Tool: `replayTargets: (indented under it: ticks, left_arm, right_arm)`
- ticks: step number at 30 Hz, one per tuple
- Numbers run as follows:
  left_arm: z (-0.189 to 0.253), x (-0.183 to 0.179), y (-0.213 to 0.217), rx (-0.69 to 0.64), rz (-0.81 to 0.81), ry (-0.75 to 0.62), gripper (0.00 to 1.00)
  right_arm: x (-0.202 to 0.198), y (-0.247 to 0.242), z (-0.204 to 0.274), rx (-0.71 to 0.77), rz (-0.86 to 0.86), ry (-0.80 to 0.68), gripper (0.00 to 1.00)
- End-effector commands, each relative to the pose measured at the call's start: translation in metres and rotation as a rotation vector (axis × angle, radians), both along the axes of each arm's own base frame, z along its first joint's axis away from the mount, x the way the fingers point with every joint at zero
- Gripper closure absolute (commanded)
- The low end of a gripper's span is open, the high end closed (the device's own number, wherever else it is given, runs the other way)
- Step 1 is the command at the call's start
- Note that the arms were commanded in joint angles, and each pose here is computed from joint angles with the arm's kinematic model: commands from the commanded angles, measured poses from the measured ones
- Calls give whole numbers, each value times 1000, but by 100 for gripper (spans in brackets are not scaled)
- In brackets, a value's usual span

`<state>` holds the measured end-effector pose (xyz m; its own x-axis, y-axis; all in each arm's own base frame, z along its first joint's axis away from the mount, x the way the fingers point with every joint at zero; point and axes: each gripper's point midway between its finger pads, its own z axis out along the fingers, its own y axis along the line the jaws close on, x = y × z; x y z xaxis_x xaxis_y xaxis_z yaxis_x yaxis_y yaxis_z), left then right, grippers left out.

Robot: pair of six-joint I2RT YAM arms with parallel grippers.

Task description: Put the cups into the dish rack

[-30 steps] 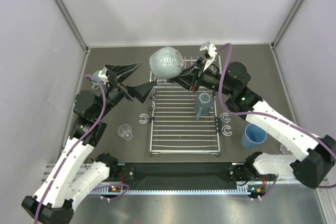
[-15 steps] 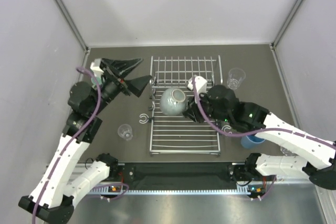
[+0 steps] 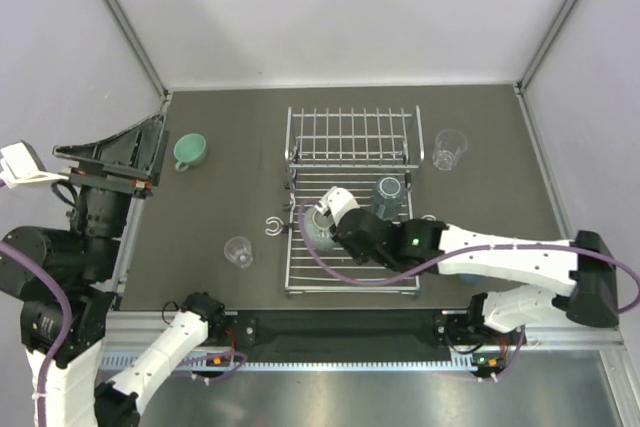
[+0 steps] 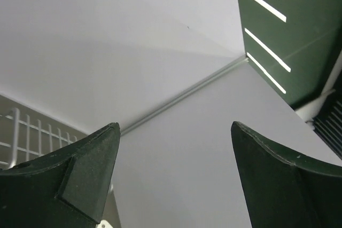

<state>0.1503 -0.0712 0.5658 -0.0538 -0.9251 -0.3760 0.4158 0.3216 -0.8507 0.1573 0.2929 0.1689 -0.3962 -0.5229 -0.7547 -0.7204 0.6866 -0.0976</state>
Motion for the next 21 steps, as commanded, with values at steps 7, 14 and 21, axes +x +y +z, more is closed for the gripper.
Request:
replayTargets:
  ticks: [7, 14, 21]
  left_arm:
    - [-35, 27, 4, 142, 95, 118, 11]
    - [-34, 23, 7, 158, 108, 105, 11]
    - [-36, 21, 12, 177, 132, 111, 11]
  right_arm:
    - [37, 50, 19, 52, -121, -119, 100]
    - [60, 66, 7, 83, -196, -92, 100]
    - [84, 64, -6, 102, -295, -103, 100]
